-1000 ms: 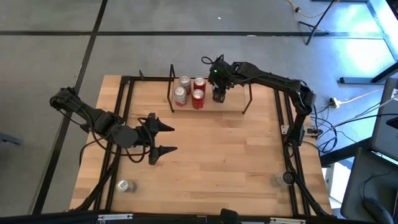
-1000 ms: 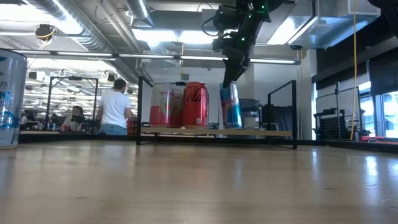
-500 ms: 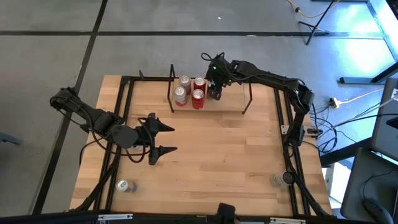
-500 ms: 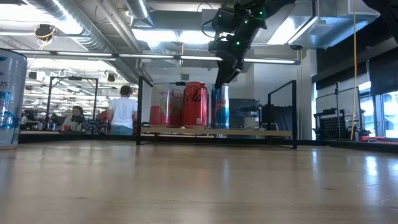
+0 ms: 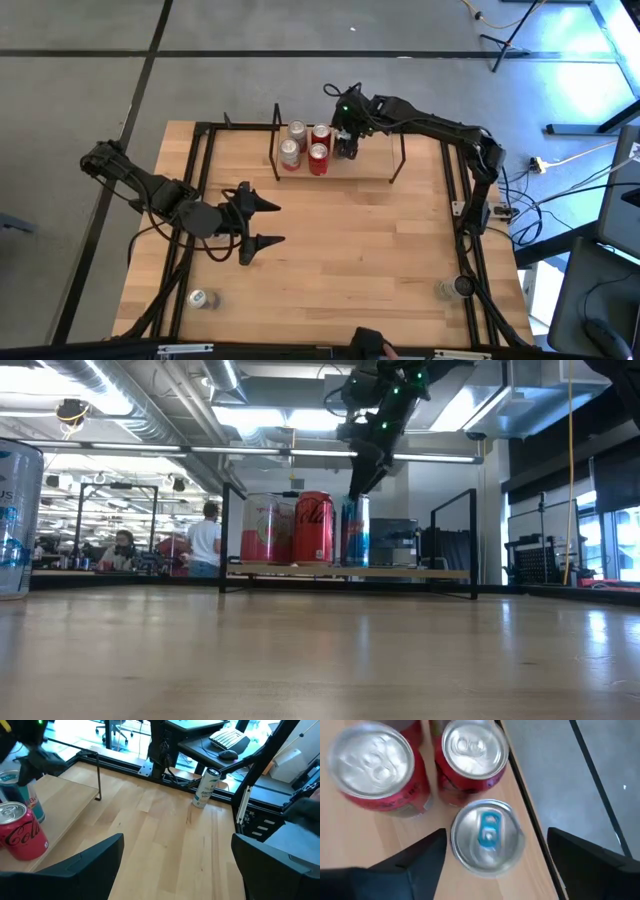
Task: Place canned beverage on shelf
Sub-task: Put the blue soda can on the shelf aligned with the other blue soda can
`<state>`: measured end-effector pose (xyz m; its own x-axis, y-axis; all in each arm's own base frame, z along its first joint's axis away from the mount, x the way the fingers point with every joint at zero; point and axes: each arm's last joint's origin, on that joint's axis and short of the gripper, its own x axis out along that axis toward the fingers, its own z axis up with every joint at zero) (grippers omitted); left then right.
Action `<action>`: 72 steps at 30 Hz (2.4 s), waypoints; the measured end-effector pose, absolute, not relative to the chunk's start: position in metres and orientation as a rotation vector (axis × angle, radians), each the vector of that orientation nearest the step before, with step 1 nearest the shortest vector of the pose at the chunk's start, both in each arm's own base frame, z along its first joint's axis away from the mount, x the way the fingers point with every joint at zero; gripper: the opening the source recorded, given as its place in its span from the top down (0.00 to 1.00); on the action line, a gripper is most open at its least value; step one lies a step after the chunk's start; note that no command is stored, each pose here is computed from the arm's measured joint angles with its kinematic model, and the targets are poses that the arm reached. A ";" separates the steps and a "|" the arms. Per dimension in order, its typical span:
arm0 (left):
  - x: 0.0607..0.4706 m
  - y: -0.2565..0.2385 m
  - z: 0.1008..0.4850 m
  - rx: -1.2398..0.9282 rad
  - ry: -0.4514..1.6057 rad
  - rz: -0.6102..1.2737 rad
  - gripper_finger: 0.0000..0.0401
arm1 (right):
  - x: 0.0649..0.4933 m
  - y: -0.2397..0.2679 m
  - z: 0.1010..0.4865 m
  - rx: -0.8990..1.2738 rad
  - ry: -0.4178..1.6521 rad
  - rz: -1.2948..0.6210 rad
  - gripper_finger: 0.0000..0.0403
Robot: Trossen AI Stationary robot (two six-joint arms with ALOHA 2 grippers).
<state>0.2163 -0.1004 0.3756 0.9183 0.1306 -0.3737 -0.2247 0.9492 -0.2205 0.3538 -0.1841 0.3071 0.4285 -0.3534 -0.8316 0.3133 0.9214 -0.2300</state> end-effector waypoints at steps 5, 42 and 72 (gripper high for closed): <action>0.216 -0.100 0.376 -0.265 0.363 0.186 0.10 | 0.341 -0.173 0.355 0.046 1.024 -0.406 0.15; 0.112 -0.168 0.327 -0.934 1.346 0.272 0.10 | 0.330 0.143 0.308 0.054 1.128 -0.045 0.15; 0.110 -0.246 0.248 -0.504 1.372 0.422 0.14 | 0.327 0.153 0.307 0.041 1.085 -0.088 0.15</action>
